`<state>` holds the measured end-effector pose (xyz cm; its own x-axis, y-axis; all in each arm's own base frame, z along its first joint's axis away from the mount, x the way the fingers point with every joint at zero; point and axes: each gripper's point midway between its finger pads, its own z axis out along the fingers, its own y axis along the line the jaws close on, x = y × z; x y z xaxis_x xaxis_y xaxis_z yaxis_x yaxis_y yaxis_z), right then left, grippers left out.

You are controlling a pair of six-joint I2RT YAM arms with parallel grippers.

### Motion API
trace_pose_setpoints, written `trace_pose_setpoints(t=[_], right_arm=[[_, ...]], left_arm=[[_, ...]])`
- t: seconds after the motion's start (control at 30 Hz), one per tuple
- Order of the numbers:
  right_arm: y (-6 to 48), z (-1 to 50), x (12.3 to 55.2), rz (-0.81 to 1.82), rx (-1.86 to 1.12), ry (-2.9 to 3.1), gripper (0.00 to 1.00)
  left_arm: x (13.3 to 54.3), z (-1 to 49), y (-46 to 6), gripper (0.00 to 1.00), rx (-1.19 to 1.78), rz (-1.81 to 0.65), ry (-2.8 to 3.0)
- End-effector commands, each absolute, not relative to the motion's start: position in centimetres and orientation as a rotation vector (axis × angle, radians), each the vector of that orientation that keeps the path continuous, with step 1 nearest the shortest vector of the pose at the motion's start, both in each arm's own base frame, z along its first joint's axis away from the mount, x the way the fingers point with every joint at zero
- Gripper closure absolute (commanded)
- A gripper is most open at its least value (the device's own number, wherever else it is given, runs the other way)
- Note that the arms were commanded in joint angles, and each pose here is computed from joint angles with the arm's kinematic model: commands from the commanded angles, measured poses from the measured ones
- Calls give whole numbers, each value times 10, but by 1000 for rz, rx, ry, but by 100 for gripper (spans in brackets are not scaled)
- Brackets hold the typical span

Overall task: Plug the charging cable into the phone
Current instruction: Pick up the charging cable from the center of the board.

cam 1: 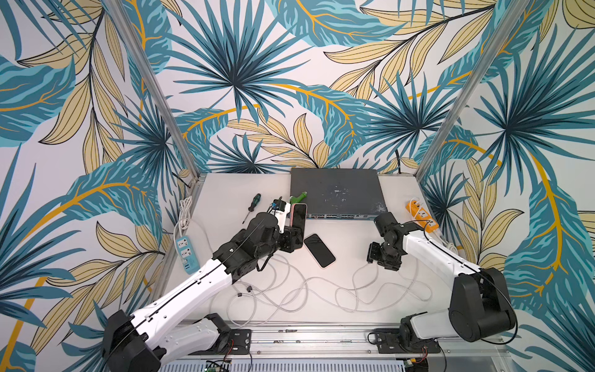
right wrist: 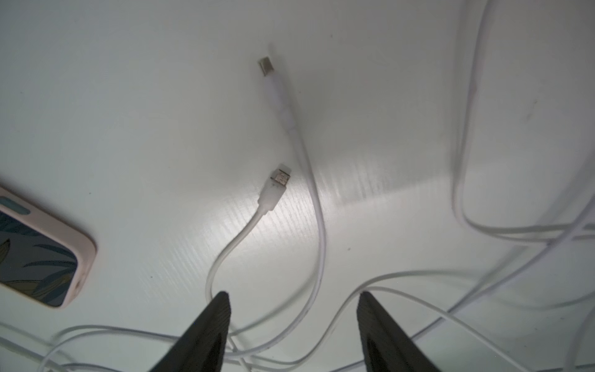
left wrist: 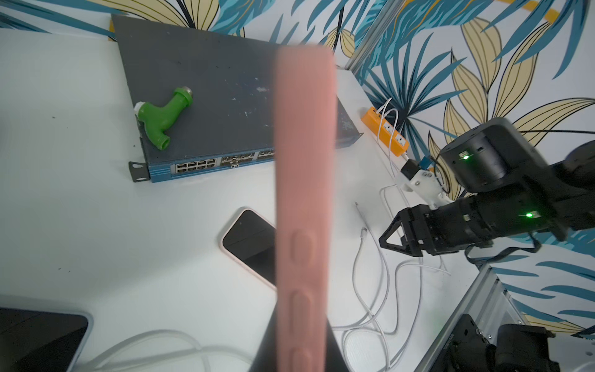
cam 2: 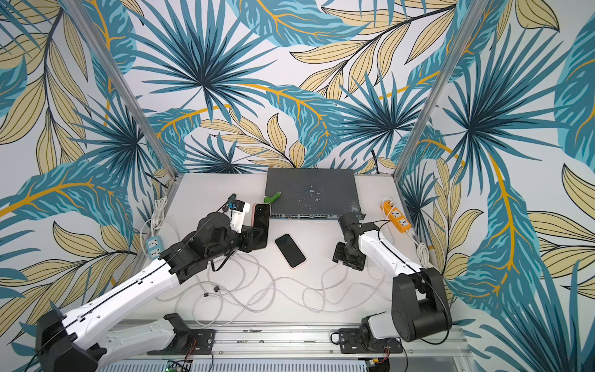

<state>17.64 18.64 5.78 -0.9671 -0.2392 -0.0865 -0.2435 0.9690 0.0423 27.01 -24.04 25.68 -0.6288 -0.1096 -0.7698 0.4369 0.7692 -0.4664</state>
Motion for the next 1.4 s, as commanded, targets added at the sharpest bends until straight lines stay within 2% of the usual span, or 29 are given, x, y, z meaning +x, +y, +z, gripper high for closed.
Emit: trace_pose_setpoints(t=[0.0,0.03,0.1,0.17,0.4,0.7,1.0,1.07,1.13,1.27,1.37], right_arm=[[188,49,193,88,-361,3027,39],[188,46,197,102,-352,3034,40],[186,40,206,111,-326,3050,42],[182,37,218,83,-307,3043,44],[198,26,240,101,-402,3064,51],[195,4,237,47,-447,3106,57],[205,0,244,79,-575,3093,82],[211,11,248,127,-606,3040,93],[217,39,259,181,-619,2927,99],[232,122,270,369,-643,2641,100],[251,189,252,669,-699,2327,100]], left_arm=[[270,294,-232,90,181,-871,1958],[270,296,-229,87,163,-861,1957],[273,297,-225,86,155,-820,1973],[274,291,-224,100,169,-775,2014],[274,291,-224,100,166,-789,2006],[276,291,-217,100,114,-782,1958],[277,291,-223,100,111,-818,1968],[276,288,-227,100,112,-845,1973],[278,287,-231,100,104,-867,1975],[287,290,-232,100,50,-863,1985],[295,313,-242,100,37,-958,1892]])
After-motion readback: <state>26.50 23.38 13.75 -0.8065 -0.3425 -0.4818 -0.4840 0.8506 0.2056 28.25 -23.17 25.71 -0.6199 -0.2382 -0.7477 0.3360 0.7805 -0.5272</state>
